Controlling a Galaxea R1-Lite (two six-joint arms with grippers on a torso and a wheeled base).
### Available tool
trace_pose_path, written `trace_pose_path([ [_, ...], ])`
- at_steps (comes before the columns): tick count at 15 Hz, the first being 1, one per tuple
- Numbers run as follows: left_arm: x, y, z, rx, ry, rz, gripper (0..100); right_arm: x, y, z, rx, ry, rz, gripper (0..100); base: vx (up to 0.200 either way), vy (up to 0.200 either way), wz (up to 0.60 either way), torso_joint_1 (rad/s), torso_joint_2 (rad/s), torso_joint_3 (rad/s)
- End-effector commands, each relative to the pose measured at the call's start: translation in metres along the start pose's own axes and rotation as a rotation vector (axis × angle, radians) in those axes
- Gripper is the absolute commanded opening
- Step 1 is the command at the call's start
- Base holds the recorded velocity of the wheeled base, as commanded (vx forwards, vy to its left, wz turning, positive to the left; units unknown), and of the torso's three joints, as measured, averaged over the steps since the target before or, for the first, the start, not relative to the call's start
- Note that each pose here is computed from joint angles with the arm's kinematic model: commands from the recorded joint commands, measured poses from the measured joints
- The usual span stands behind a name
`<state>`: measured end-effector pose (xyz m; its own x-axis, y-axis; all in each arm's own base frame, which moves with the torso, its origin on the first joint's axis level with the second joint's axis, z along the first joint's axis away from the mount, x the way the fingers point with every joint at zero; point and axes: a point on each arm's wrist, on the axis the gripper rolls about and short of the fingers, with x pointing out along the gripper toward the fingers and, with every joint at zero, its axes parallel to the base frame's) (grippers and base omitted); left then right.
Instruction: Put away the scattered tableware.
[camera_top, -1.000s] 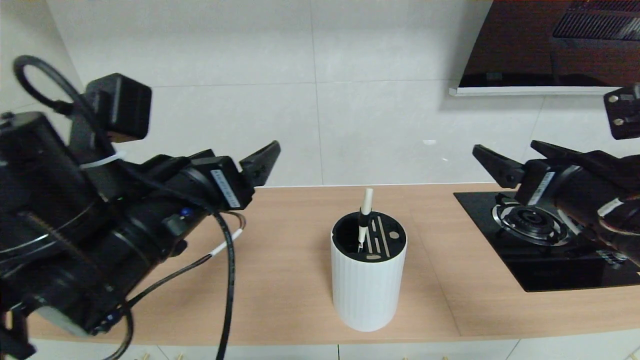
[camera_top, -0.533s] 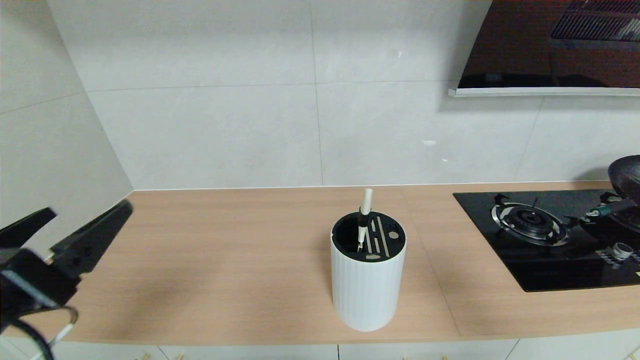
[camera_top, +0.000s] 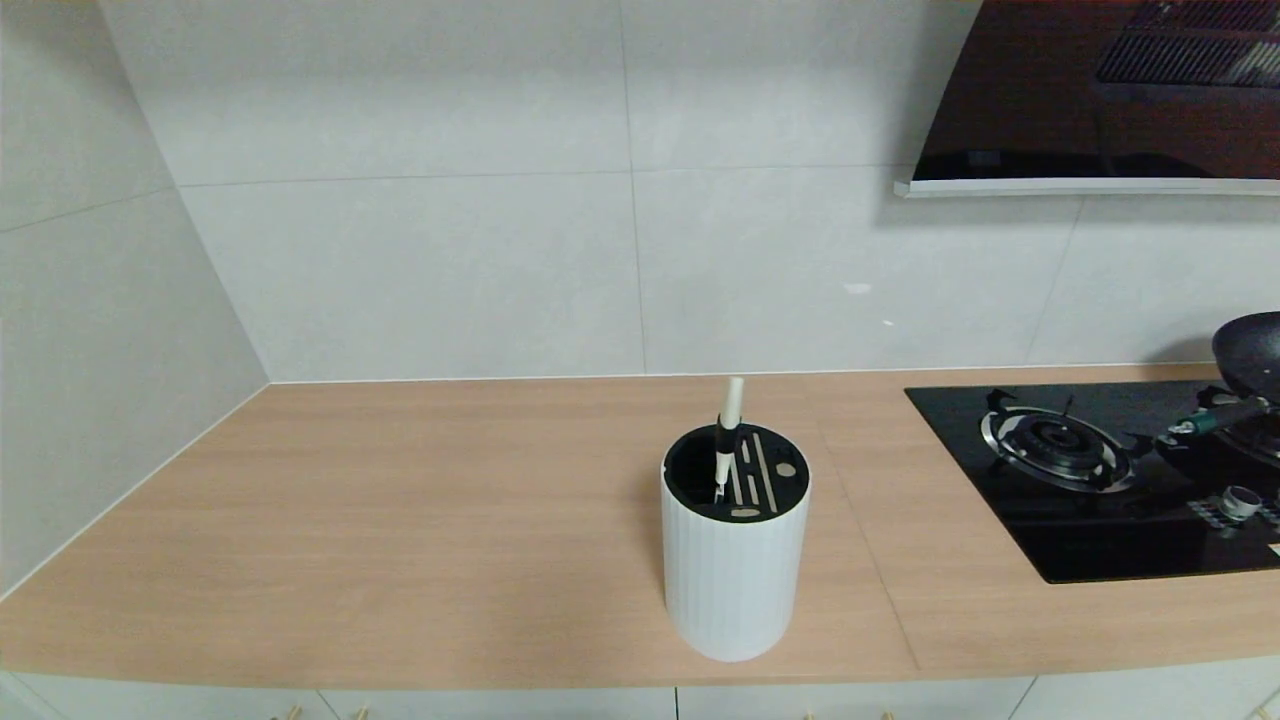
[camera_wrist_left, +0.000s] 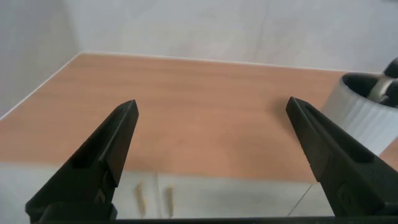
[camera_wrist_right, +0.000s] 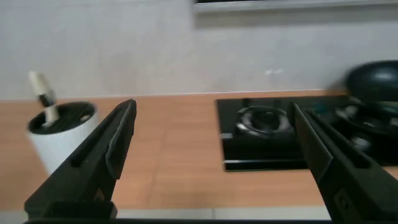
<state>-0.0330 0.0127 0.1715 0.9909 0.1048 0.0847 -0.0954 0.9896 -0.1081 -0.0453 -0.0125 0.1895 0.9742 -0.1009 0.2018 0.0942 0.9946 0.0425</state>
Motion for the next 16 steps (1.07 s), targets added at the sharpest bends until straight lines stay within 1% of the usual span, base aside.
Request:
trace_pose_path([
  [1, -0.017, 0.000, -0.004, -0.014, -0.093, 0.087, 100, -0.015, 0.003, -0.006, -0.012, -0.057, -0.089, 100, 0.000, 0.000, 0.00, 0.000, 0.00, 0.000],
  [2, -0.021, -0.002, -0.009, 0.011, -0.111, 0.132, 100, -0.019, 0.006, -0.012, -0.023, -0.064, -0.098, 100, 0.000, 0.000, 0.00, 0.000, 0.00, 0.000],
  [3, -0.026, -0.003, -0.014, 0.038, -0.129, 0.145, 100, -0.022, 0.007, -0.019, -0.028, -0.066, -0.097, 100, 0.000, 0.000, 0.00, 0.000, 0.00, 0.000],
  [4, -0.026, -0.003, -0.020, 0.058, -0.126, 0.159, 100, -0.021, 0.007, -0.024, -0.027, -0.059, -0.099, 100, 0.000, 0.000, 0.00, 0.000, 0.00, 0.000],
  [5, -0.018, -0.001, -0.036, 0.067, -0.074, 0.190, 100, -0.019, 0.006, -0.033, -0.020, -0.039, -0.102, 100, 0.000, 0.000, 0.00, 0.000, 0.00, 0.000],
  [6, -0.015, -0.001, -0.047, 0.073, -0.056, 0.185, 100, -0.018, 0.006, -0.043, -0.009, -0.018, -0.095, 100, 0.000, 0.000, 0.00, 0.000, 0.00, 0.000],
  [7, -0.009, 0.000, -0.063, 0.086, -0.010, 0.169, 100, -0.014, 0.006, -0.058, -0.002, 0.033, -0.090, 100, 0.000, 0.000, 0.00, 0.000, 0.00, 0.000],
  [8, -0.005, 0.001, -0.077, 0.092, 0.024, 0.145, 100, -0.009, 0.006, -0.074, -0.005, 0.081, -0.088, 100, 0.000, 0.000, 0.00, 0.000, 0.00, 0.000],
  [9, -0.001, 0.000, -0.089, 0.094, 0.046, 0.097, 100, -0.006, 0.007, -0.086, -0.008, 0.098, -0.078, 100, 0.000, 0.000, 0.00, 0.000, 0.00, 0.000],
  [10, 0.001, -0.001, -0.093, 0.090, 0.042, 0.048, 100, -0.003, 0.007, -0.096, -0.009, 0.099, -0.052, 100, 0.000, 0.000, 0.00, 0.000, 0.00, 0.000],
  [11, 0.001, -0.001, -0.094, 0.085, 0.051, 0.004, 100, -0.001, 0.008, -0.106, -0.010, 0.105, -0.013, 100, 0.000, 0.000, 0.00, 0.000, 0.00, 0.000],
  [12, 0.001, -0.002, -0.095, 0.090, 0.061, -0.029, 100, -0.001, 0.009, -0.110, -0.007, 0.140, 0.018, 100, 0.000, 0.000, 0.00, 0.000, 0.00, 0.000],
  [13, 0.001, -0.003, -0.095, 0.092, 0.068, -0.055, 100, -0.002, 0.009, -0.115, -0.008, 0.192, 0.027, 100, 0.000, 0.000, 0.00, 0.000, 0.00, 0.000],
  [15, 0.001, -0.003, -0.097, 0.115, 0.088, -0.103, 100, -0.002, 0.009, -0.116, -0.003, 0.207, 0.046, 100, 0.000, 0.000, 0.00, 0.000, 0.00, 0.000],
  [16, 0.001, -0.004, -0.097, 0.122, 0.091, -0.109, 100, -0.002, 0.009, -0.117, -0.009, 0.212, 0.066, 100, 0.000, 0.000, 0.00, 0.000, 0.00, 0.000],
])
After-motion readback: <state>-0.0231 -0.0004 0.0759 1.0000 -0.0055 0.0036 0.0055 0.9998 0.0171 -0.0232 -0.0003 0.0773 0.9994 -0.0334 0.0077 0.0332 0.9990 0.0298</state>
